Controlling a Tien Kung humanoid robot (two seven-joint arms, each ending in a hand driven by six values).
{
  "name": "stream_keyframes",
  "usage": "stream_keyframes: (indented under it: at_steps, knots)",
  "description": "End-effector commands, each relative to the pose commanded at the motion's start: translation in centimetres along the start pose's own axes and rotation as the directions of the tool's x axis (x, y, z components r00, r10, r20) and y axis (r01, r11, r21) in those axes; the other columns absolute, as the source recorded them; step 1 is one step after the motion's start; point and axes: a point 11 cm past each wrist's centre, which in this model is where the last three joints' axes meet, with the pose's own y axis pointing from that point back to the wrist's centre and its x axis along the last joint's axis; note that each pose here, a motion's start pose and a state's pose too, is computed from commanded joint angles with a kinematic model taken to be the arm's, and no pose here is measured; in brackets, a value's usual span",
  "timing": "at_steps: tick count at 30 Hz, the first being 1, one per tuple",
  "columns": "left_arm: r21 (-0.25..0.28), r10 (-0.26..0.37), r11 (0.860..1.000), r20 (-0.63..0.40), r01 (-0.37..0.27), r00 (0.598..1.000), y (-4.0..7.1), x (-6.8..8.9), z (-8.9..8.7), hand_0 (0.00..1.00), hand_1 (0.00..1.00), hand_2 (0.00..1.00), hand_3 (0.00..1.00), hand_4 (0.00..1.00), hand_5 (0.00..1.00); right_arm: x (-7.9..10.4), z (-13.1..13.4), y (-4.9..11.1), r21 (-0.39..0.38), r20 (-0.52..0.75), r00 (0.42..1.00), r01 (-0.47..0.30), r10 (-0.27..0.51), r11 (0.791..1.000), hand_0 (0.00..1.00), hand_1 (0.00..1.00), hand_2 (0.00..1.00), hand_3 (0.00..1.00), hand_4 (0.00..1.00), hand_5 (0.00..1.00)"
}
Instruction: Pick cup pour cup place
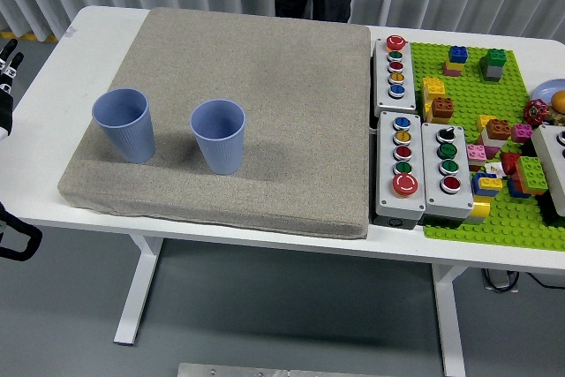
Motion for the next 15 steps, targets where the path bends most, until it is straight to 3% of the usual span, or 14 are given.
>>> stream_keyframes:
  at_steps: [1, 2, 8, 9, 14, 15]
  knots:
    - [0.0, -0.005, 1.0, 0.004, 0.005, 1.0, 0.1, 0.0, 0.0, 0.9, 0.884, 0.983, 0.998, 0.958, 0.536, 0.0, 0.0, 0.0, 0.0, 0.0, 1.0, 0.0, 0.0, 1.0, 0.72, 0.679, 0.718, 0.686, 0.31, 0.344]
    - [0.005, -0.018, 1.0, 0.015, 0.018, 1.0, 0.2, -0.1, 0.0, 0.934, 0.933, 0.998, 0.998, 0.989, 0.385, 0.0, 0.0, 0.0, 0.0, -0.001, 1.0, 0.0, 0.0, 1.0, 0.719, 0.679, 0.719, 0.687, 0.31, 0.345]
    - [0.042, -0.078, 0.996, 0.082, 0.075, 0.994, 0.9, -0.4, -0.6, 0.934, 0.933, 0.998, 0.998, 0.989, 0.385, 0.0, 0.1, 0.0, -0.002, -0.004, 1.0, 0.0, 0.0, 1.0, 0.719, 0.679, 0.719, 0.687, 0.31, 0.345]
    - [0.06, -0.1, 0.994, 0.102, 0.095, 0.99, 1.1, -0.6, -0.9, 0.96, 0.95, 0.998, 0.998, 0.966, 0.252, 0.1, 0.1, 0.0, -0.004, -0.006, 1.0, -0.001, 0.001, 1.0, 0.719, 0.679, 0.719, 0.687, 0.311, 0.345]
    - [0.109, -0.151, 0.985, 0.169, 0.134, 0.974, 1.8, -1.0, -2.0, 0.96, 0.95, 0.998, 0.998, 0.966, 0.252, 0.2, 0.3, -0.1, -0.008, -0.009, 1.0, -0.004, 0.004, 1.0, 0.719, 0.679, 0.719, 0.687, 0.311, 0.345]
    - [0.115, -0.155, 0.984, 0.179, 0.136, 0.972, 1.8, -1.0, -2.1, 0.977, 0.968, 0.998, 0.998, 0.914, 0.114, 0.2, 0.4, -0.1, -0.008, -0.009, 1.0, -0.004, 0.004, 1.0, 0.719, 0.679, 0.719, 0.687, 0.311, 0.345]
